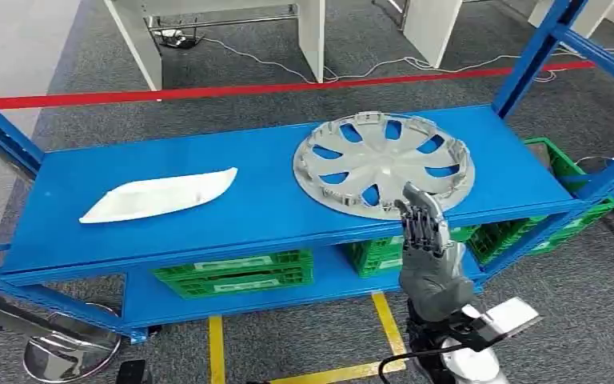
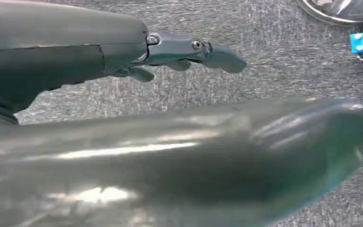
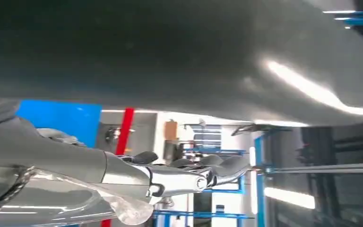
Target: Take the parts from the cabinet and place them on the table.
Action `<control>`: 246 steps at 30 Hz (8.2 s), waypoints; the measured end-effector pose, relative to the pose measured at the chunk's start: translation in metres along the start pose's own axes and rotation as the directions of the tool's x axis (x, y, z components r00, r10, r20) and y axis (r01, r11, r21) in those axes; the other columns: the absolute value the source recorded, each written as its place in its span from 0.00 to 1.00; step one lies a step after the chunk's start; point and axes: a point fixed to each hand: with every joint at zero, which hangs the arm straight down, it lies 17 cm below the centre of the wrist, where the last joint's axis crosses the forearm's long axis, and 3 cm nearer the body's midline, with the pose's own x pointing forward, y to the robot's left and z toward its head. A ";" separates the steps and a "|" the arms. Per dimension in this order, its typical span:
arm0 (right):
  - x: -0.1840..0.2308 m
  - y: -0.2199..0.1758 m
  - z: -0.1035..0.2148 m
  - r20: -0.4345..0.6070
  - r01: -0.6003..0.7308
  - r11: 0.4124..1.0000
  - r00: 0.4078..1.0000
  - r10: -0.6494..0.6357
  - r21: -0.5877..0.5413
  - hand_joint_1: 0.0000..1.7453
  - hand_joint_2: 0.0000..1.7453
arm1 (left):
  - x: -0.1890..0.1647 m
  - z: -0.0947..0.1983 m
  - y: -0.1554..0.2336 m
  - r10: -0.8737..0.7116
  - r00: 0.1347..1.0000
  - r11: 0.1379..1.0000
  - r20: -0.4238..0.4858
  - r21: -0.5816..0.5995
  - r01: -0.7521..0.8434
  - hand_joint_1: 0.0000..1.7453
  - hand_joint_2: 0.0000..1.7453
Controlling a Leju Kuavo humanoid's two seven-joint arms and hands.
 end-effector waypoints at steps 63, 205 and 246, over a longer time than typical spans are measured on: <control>-0.217 -0.034 -0.078 -0.115 -0.769 0.301 0.288 0.951 0.565 0.00 1.00 | 0.010 -0.001 -0.029 -0.140 0.990 0.982 -0.014 -0.133 0.137 0.00 0.00; -0.257 -0.152 -0.064 -0.044 -0.572 -0.104 -0.239 0.970 0.814 1.00 1.00 | -0.018 -0.004 0.002 -0.124 0.984 0.992 -0.130 -0.037 0.121 0.00 0.00; -0.268 -0.118 -0.047 0.015 -0.480 0.001 0.030 0.999 0.877 1.00 1.00 | -0.018 -0.013 0.028 -0.143 0.984 0.989 -0.111 0.016 0.145 0.00 0.00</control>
